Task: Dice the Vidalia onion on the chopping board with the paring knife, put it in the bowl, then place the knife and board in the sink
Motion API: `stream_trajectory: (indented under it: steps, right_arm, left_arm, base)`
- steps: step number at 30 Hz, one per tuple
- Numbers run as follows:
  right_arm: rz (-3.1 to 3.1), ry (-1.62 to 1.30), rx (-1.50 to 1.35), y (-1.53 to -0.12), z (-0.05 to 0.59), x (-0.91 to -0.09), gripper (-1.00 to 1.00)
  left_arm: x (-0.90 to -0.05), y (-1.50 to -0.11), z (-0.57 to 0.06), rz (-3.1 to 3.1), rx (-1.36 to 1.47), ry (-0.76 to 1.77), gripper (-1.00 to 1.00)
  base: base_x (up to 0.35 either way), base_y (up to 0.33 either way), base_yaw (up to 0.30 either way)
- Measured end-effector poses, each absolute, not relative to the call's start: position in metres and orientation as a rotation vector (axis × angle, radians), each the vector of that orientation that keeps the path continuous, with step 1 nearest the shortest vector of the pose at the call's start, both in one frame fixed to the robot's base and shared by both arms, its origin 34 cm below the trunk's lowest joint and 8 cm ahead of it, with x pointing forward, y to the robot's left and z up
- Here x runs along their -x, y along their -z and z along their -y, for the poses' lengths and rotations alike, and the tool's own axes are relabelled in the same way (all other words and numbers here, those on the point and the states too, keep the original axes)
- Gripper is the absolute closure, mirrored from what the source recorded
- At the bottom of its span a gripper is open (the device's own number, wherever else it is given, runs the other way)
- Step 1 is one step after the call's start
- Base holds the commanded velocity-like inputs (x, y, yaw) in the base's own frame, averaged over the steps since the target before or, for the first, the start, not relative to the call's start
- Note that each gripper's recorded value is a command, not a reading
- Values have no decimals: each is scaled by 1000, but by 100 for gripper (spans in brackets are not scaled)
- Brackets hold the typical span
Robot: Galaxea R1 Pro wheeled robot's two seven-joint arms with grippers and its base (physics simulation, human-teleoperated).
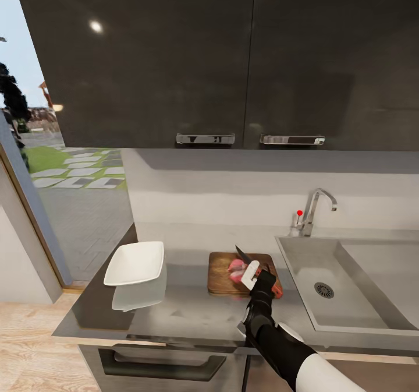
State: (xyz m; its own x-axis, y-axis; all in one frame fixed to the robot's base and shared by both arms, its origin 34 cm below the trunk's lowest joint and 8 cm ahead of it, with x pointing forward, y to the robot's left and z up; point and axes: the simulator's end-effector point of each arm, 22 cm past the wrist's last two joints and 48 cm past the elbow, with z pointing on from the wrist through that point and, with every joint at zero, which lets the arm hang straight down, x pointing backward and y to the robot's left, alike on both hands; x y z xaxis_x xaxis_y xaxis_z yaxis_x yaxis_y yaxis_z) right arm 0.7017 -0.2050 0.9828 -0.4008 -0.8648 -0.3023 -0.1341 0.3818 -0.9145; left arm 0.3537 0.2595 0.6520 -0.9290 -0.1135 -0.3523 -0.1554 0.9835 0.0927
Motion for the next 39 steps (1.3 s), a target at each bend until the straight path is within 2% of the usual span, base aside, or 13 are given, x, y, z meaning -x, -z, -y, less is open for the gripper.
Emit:
stream_trajectory:
  steps: [39]
  right_arm:
    - [-1788,1088,871,-984,205,-702,100]
  left_arm:
    - [-354,-652,-259,-2777,194,-169,-100]
  base:
    - [0,0,0]
